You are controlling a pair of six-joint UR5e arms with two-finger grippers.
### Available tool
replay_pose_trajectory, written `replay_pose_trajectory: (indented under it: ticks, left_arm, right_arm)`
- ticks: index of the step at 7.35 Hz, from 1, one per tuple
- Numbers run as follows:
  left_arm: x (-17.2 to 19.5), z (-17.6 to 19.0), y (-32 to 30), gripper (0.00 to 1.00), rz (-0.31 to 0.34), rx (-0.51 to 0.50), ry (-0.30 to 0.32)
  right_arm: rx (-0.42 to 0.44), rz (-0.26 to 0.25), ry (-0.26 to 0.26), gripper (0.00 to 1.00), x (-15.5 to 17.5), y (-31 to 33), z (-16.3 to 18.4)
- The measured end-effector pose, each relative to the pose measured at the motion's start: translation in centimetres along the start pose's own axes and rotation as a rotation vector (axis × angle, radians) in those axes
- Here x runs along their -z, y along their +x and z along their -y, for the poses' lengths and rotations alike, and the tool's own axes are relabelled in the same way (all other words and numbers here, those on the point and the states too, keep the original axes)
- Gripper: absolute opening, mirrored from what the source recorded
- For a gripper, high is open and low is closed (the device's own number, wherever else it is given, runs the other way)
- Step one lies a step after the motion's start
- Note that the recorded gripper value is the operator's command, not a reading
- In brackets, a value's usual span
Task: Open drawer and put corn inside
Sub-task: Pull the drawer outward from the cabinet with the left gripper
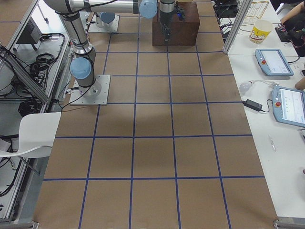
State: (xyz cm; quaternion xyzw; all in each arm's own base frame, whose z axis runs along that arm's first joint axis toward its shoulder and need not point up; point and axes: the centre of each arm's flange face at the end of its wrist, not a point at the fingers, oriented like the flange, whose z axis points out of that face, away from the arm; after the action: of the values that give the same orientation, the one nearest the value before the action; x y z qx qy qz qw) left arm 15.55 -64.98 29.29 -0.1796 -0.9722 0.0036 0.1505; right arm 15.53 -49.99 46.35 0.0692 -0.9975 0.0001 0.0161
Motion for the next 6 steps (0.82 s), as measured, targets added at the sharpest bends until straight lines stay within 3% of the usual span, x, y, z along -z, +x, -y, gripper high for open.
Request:
replay_pose_trajectory:
  ticks: [6]
  left_arm:
    - [1.2, -1.3, -2.7, 1.00, 0.029, -0.023, -0.003]
  right_arm:
    - [0.001, 0.000, 0.000, 1.00, 0.0, -0.1, 0.0]
